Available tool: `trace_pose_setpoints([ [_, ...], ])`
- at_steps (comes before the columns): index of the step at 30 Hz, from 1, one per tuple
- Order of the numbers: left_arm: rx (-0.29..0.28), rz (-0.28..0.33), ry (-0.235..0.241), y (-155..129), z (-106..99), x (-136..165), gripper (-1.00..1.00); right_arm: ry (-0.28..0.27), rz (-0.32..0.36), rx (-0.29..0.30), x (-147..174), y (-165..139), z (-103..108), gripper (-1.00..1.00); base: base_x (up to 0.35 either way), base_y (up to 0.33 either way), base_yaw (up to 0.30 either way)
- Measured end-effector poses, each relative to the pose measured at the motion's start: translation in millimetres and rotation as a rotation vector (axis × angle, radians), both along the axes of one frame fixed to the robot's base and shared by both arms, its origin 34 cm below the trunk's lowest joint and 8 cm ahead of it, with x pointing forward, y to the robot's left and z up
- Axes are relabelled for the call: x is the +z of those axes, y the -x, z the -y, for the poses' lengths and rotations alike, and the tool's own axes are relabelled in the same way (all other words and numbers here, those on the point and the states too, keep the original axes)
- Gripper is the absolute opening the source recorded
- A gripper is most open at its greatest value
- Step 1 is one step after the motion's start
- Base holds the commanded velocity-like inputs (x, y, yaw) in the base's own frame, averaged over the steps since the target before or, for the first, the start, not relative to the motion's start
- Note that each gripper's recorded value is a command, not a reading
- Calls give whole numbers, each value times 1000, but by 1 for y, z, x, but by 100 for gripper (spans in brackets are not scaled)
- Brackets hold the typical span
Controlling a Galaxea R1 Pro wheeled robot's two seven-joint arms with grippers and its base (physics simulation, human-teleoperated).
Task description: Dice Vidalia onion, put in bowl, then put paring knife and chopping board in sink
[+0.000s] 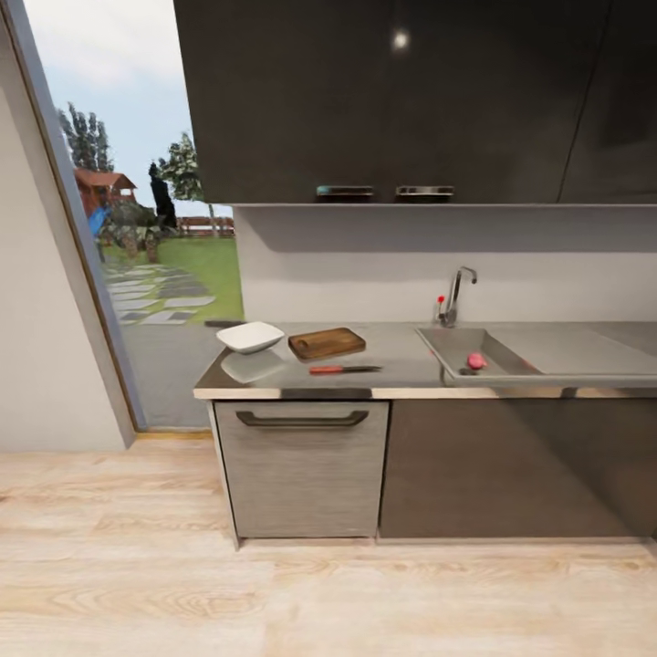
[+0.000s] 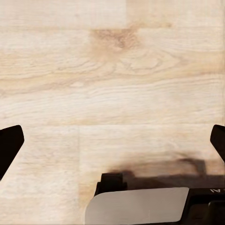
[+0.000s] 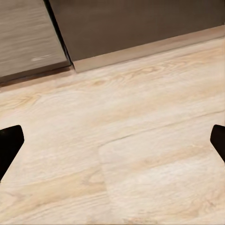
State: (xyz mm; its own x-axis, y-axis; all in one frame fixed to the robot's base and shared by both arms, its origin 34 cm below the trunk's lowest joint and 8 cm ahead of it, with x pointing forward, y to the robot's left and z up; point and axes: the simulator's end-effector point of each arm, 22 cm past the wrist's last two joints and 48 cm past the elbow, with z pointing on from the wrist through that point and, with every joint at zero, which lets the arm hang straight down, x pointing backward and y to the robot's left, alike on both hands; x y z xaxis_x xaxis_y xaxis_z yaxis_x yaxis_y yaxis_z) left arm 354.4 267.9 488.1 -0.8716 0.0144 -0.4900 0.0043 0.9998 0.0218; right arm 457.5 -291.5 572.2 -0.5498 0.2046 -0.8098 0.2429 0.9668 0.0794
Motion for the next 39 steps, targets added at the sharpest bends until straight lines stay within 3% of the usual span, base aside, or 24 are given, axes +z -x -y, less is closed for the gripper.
trace_pose_setpoints([
  [9, 0, -1, 1, 0, 0, 0, 100, 0, -2, -1, -1, 0, 0, 100, 259, -104, 163],
  [17, 5, 2, 11, -2, 6, 0, 100, 0, -3, -2, -1, 1, 1, 100, 24, -11, 54],
  [39, 8, 3, 18, -3, 12, 37, 100, 3, -2, -6, 35, 0, 4, 100, 0, 0, 0],
])
